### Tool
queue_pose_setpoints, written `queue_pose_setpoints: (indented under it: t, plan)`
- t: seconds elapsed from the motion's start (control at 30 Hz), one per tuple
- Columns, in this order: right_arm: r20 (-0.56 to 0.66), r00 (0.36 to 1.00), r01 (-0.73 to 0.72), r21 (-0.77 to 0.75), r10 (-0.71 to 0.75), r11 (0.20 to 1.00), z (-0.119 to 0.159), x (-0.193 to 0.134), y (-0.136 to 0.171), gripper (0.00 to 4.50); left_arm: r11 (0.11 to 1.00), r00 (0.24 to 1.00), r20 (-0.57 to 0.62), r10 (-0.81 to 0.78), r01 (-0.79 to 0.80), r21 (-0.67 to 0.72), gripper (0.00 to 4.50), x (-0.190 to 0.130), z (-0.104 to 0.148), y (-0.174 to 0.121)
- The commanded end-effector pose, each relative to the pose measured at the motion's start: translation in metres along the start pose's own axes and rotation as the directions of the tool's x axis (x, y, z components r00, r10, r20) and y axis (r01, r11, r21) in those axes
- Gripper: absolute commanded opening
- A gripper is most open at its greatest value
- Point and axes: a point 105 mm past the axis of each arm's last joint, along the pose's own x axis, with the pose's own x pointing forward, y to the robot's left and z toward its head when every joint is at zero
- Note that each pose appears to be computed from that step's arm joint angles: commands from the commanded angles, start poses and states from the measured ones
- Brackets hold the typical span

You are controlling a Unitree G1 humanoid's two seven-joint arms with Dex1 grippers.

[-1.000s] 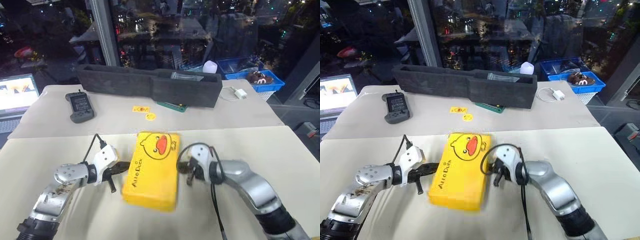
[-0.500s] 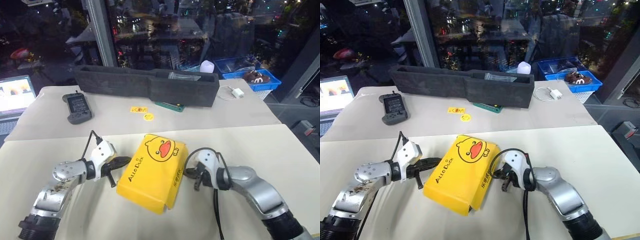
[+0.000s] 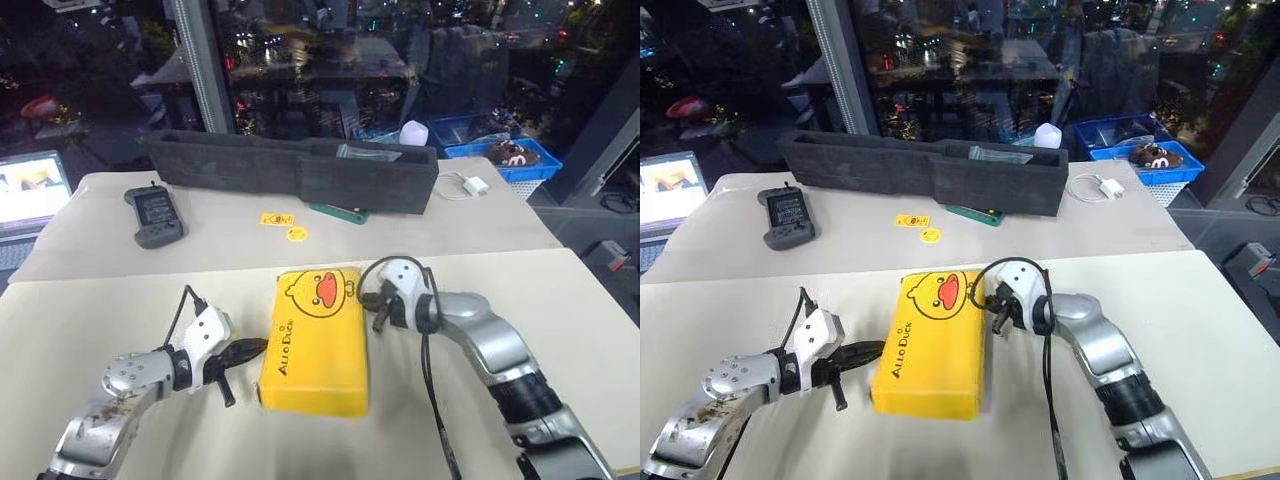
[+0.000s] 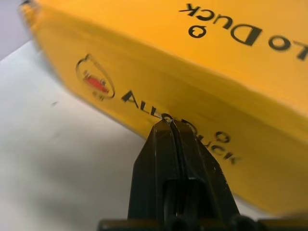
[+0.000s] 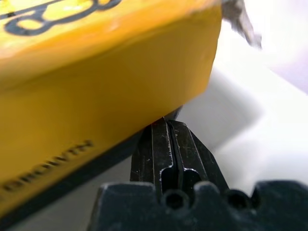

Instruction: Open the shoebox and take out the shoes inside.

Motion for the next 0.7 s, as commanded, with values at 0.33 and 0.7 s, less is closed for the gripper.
queue_pose_setpoints:
  t: [0.33,0.7]
  plan:
    - [-0.006,0.998,-0.058,-0.052,0.058,0.997,-0.005,-0.021,0.000,0.00,0.996,0.995,-0.045,0.088,-0.086,0.035,0.05,-0.038,-0.010,0.021]
    - [-0.004,0.988,-0.156,-0.064,0.156,0.986,-0.006,-0.085,0.001,0.00,0.989,0.995,0.098,-0.016,0.001,0.150,0.05,-0.087,0.026,-0.014]
